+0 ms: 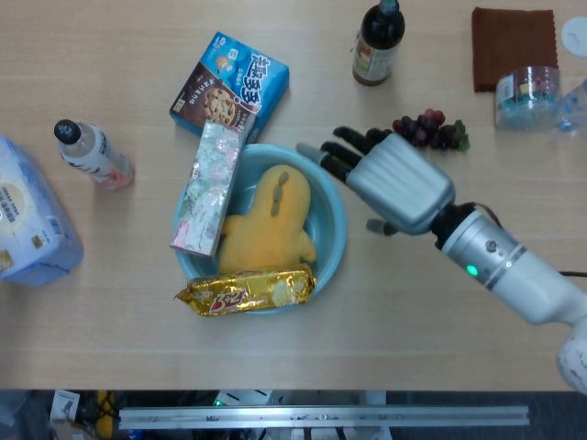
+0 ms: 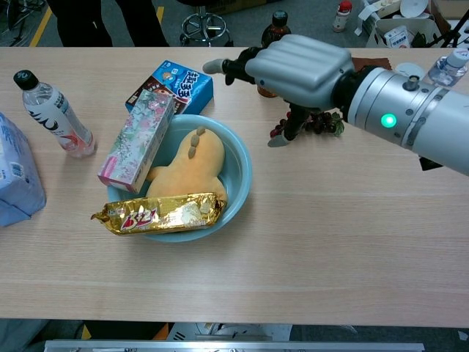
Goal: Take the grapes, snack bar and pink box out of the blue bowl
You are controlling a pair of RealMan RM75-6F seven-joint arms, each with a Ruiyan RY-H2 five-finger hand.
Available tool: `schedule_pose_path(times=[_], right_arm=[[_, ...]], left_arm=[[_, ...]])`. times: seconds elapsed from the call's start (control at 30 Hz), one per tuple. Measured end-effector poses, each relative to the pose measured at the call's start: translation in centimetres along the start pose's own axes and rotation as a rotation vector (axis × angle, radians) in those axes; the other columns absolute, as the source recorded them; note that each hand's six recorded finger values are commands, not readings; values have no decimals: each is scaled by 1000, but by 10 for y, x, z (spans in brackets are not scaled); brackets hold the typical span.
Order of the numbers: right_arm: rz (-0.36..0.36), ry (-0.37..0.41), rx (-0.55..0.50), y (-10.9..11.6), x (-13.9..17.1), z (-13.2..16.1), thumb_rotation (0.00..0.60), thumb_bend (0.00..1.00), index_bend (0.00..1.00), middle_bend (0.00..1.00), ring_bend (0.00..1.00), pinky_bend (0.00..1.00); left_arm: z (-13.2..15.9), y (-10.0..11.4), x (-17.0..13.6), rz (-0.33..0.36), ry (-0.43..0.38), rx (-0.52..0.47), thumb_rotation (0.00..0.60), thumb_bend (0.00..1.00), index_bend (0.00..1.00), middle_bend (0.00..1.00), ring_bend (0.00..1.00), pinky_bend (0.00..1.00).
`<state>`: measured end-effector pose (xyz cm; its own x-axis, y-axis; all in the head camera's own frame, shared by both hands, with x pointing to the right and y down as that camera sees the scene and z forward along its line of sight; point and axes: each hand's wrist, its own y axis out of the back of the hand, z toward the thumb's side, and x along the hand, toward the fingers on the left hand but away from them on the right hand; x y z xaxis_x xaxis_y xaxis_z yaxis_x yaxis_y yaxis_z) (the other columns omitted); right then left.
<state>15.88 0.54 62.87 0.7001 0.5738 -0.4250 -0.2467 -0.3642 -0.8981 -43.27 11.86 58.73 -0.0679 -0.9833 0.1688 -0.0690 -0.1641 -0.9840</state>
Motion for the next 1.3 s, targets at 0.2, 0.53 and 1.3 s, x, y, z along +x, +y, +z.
schedule_pose_path(times=[0.2, 0.53, 1.3], right_arm=[[50, 126, -44, -16, 8, 42, 600, 9, 54, 240, 162, 392], [95, 234, -62, -35, 6, 90, 600, 1, 55, 241, 163, 394], [118, 210, -24, -66, -29, 125, 600, 243, 241, 348, 312, 592]], left_arm=[[2, 0, -1, 1, -9, -2, 600, 298, 148, 189, 140, 149], [0, 2, -4, 9, -5, -4, 600, 298, 148, 189, 140, 149], [-12, 1, -7, 5, 14, -13, 600, 298, 148, 189, 140, 149]])
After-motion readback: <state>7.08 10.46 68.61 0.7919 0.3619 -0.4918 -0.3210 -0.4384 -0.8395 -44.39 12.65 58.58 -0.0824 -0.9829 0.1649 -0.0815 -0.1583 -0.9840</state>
